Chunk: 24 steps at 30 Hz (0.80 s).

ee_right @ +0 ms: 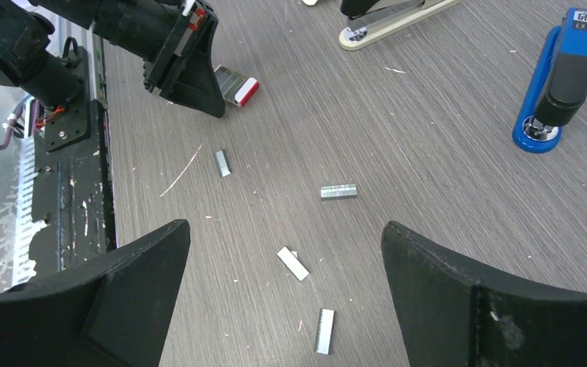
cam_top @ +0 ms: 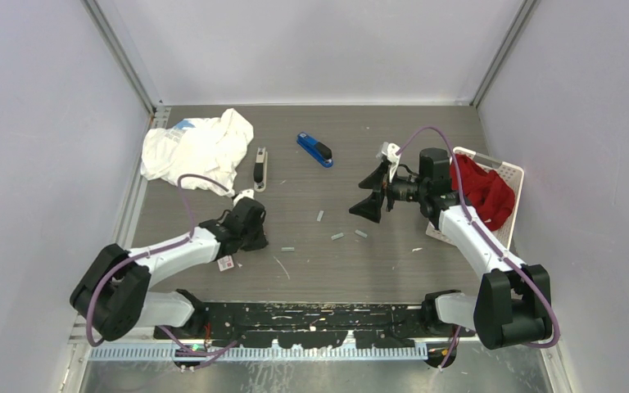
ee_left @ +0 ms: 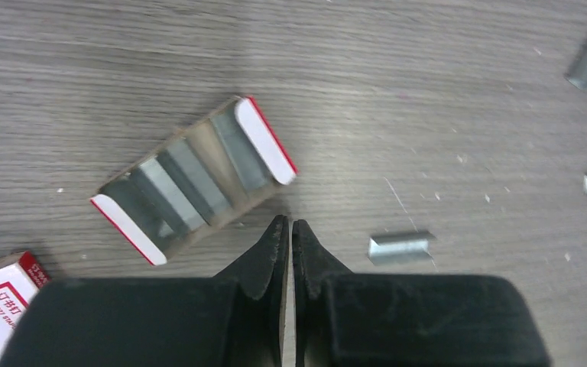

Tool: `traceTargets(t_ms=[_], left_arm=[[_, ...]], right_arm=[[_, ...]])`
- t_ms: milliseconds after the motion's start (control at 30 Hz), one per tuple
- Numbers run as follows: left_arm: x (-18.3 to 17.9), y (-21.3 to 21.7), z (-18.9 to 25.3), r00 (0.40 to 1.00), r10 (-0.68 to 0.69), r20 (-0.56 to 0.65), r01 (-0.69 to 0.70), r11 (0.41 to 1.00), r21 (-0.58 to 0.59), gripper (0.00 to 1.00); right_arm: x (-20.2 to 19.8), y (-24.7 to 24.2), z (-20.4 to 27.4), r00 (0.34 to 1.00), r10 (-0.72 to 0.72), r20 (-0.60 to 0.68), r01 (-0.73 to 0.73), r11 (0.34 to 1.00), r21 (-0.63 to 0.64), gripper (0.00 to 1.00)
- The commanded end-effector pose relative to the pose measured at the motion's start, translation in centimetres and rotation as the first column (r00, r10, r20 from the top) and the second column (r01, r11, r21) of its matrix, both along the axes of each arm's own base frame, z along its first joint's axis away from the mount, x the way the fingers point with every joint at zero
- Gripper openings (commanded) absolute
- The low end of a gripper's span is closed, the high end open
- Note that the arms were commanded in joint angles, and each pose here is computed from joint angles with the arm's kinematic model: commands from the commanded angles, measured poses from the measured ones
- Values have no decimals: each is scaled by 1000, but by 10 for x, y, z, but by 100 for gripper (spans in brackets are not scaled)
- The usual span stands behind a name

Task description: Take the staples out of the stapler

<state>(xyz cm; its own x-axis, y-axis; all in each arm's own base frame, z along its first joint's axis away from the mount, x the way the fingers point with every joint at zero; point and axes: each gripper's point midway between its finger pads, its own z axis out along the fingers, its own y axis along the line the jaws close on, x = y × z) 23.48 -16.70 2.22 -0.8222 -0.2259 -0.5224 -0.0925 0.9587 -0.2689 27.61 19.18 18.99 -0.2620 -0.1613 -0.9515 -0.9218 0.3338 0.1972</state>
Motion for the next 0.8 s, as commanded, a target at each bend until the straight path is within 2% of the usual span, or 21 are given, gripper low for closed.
traceTargets(t_ms=[0, 67, 133, 233, 333, 533, 767], left_arm=[[-8, -26, 39, 983, -173, 59, 179, 978, -112, 8], [-21, -33, 56, 960, -252, 120, 270, 948, -169, 12], [-28, -25, 69, 946, -260, 192, 294, 940, -175, 27], [-30, 7, 82, 942, -165, 293, 209, 970, -126, 52], [-29, 33, 83, 944, -65, 323, 101, 990, -96, 65], [-23, 56, 66, 960, 89, 265, -73, 995, -69, 74], [-9, 56, 49, 958, 202, 202, -190, 979, -78, 73]], right_arm=[[7, 0, 26, 996, 7, 88, -8, 1000, 14, 100], [8, 0, 26, 996, 6, 88, -7, 1000, 14, 100], [7, 0, 26, 996, 7, 88, -9, 1000, 14, 100], [7, 0, 26, 996, 8, 89, -9, 1000, 15, 100], [7, 0, 26, 996, 9, 86, -10, 1000, 16, 100], [7, 0, 26, 996, 8, 84, -9, 1000, 17, 100], [6, 0, 26, 997, 12, 83, -13, 1000, 19, 100]])
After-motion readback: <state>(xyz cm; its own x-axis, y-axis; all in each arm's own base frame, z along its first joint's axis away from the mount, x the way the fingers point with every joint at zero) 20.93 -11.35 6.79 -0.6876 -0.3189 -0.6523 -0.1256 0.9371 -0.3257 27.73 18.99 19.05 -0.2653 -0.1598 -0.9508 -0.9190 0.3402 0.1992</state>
